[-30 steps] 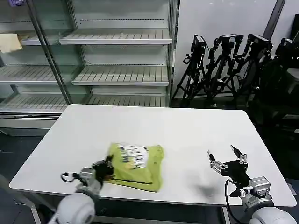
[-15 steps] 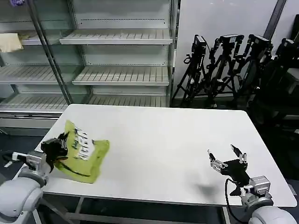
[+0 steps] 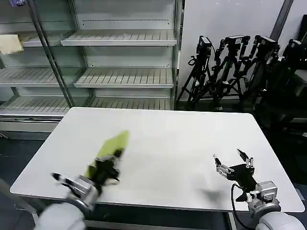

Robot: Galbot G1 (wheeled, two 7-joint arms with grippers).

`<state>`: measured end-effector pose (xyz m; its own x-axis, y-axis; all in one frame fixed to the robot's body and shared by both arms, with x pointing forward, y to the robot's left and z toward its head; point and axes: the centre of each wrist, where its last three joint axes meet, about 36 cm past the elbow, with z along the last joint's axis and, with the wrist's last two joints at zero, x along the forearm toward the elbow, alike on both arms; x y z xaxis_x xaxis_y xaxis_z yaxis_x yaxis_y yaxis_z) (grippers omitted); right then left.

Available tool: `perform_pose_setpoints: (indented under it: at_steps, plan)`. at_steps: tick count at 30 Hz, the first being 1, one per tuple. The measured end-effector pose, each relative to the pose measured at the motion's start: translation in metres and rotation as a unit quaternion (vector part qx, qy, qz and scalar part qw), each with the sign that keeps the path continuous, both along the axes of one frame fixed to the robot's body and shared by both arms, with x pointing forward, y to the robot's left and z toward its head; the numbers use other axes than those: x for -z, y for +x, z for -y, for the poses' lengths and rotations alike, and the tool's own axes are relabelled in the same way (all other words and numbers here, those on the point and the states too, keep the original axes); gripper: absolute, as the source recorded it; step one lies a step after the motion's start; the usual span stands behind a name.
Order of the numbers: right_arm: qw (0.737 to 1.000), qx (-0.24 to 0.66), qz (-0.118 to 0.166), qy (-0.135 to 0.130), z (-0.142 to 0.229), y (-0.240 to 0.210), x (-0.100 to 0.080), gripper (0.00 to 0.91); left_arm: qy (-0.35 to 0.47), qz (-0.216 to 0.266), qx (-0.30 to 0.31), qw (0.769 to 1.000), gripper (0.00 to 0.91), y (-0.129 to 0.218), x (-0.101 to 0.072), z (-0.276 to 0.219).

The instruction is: Fold and organize the clothes.

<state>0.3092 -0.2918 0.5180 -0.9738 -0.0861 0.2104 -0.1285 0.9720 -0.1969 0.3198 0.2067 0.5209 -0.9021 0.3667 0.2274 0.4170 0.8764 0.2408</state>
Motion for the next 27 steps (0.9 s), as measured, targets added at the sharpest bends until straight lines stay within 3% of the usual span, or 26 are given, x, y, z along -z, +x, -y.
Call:
perform_pose_setpoints:
  at_steps: [9, 10, 11, 18, 27]
  plan:
    - [1.000, -0.001, 0.009, -0.007, 0.003, 0.003, -0.006, 0.907, -0.028, -0.003, 0.050, 0.998, 0.020, -0.004, 0.050, 0.089]
    - [1.000, -0.002, 0.011, -0.009, 0.004, 0.004, -0.007, 0.907, -0.029, -0.001, 0.052, 0.998, 0.202, -0.001, 0.054, 0.096]
    - [1.000, -0.002, 0.013, -0.010, 0.004, 0.004, -0.008, 0.907, -0.028, 0.001, 0.054, 0.998, 0.907, 0.002, 0.056, 0.103]
    - [0.999, -0.004, 0.030, -0.014, 0.009, 0.011, -0.013, 0.907, -0.037, 0.018, 0.068, 0.997, 0.907, 0.023, 0.066, 0.137]
    - [0.998, -0.006, 0.055, -0.005, 0.011, 0.029, -0.019, 0.907, -0.088, 0.056, 0.070, 0.992, 0.907, 0.053, 0.043, 0.147]
